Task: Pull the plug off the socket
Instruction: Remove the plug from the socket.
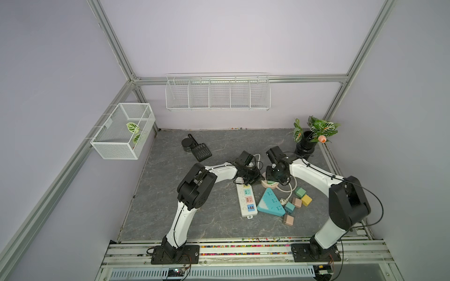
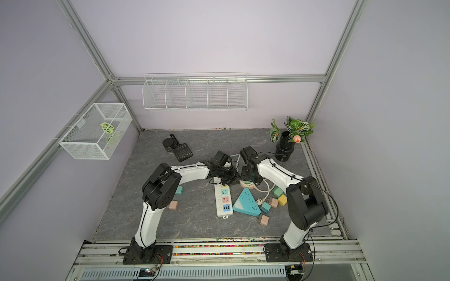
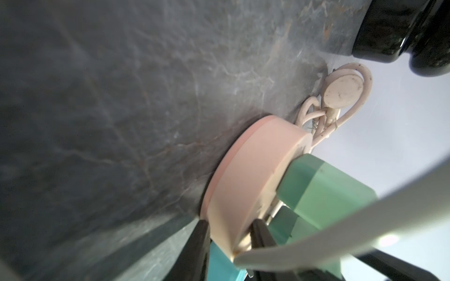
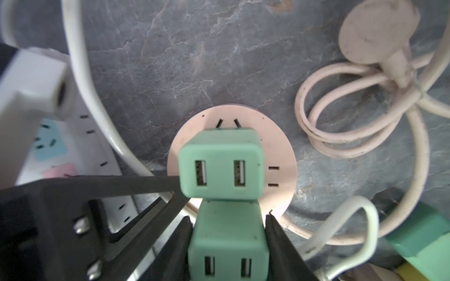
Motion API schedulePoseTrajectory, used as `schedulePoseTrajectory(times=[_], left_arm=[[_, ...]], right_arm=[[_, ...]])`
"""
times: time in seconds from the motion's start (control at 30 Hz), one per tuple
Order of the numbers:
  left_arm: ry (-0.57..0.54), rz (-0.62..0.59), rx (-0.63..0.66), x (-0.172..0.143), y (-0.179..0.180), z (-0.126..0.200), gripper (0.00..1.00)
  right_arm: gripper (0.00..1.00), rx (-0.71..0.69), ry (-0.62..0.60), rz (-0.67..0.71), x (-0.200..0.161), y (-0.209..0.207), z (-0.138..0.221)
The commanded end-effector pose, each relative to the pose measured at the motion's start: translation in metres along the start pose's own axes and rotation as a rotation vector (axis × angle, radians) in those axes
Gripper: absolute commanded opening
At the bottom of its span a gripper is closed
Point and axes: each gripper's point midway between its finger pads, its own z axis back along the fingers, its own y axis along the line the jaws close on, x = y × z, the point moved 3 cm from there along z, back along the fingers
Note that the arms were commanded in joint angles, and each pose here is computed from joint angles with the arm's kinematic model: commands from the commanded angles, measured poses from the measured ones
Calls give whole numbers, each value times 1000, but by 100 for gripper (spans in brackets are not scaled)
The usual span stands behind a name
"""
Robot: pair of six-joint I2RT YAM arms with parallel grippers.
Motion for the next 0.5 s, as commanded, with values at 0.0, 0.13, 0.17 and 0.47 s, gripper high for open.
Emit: schedulePoseTrajectory(times=[0.0, 0.13, 0.17, 0.47], left_arm=[[63, 166, 319, -23, 97, -22, 33], [60, 166, 325, -21, 95, -23, 33], [63, 165, 321, -21, 94, -24, 33], [30, -21, 161, -12, 32, -2, 35]], right_arm=[[21, 105, -68, -37, 12, 15, 17], [21, 9, -88, 49, 19, 24, 22], [21, -11, -83, 70, 21, 30, 22], [21, -174, -135, 139, 24, 4, 48]])
